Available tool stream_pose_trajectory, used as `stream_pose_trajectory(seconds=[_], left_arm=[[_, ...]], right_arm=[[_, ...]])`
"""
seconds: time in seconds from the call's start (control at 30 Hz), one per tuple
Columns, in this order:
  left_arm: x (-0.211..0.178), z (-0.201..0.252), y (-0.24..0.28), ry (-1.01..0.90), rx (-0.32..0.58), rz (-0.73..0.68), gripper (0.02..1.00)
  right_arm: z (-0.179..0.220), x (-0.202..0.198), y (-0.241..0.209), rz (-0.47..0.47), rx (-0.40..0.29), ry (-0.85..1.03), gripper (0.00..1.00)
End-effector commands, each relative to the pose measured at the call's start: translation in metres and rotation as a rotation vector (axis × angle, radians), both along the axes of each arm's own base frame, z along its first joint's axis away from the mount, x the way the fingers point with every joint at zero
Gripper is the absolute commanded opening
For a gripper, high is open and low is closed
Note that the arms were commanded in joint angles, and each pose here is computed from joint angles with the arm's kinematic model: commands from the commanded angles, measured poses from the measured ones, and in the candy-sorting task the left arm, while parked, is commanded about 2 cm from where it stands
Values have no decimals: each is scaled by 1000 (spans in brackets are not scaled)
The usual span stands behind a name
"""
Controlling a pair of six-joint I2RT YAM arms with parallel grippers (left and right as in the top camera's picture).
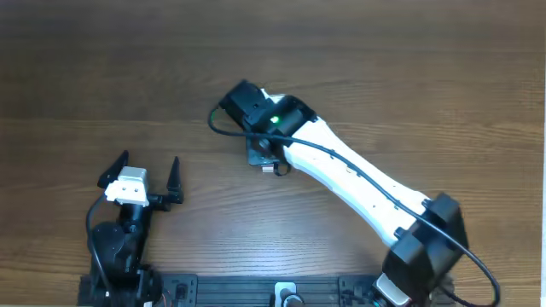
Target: Stack Cubes
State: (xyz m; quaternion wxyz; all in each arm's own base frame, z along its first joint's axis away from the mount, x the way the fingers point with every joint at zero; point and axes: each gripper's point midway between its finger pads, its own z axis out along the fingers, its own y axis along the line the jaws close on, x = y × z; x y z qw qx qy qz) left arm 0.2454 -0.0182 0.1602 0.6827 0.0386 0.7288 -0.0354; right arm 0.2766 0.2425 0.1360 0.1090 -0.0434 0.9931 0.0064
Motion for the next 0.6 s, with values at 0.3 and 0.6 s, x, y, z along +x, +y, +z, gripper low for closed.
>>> stream_pose_trajectory(seconds=[0.3,0.6], left_arm=[[0,-1,1,-2,14,4,998],[0,-1,1,-2,14,4,1000]], right_arm=[[-1,3,16,-32,29,7,106],[-7,4,17,-35,21,16,104]])
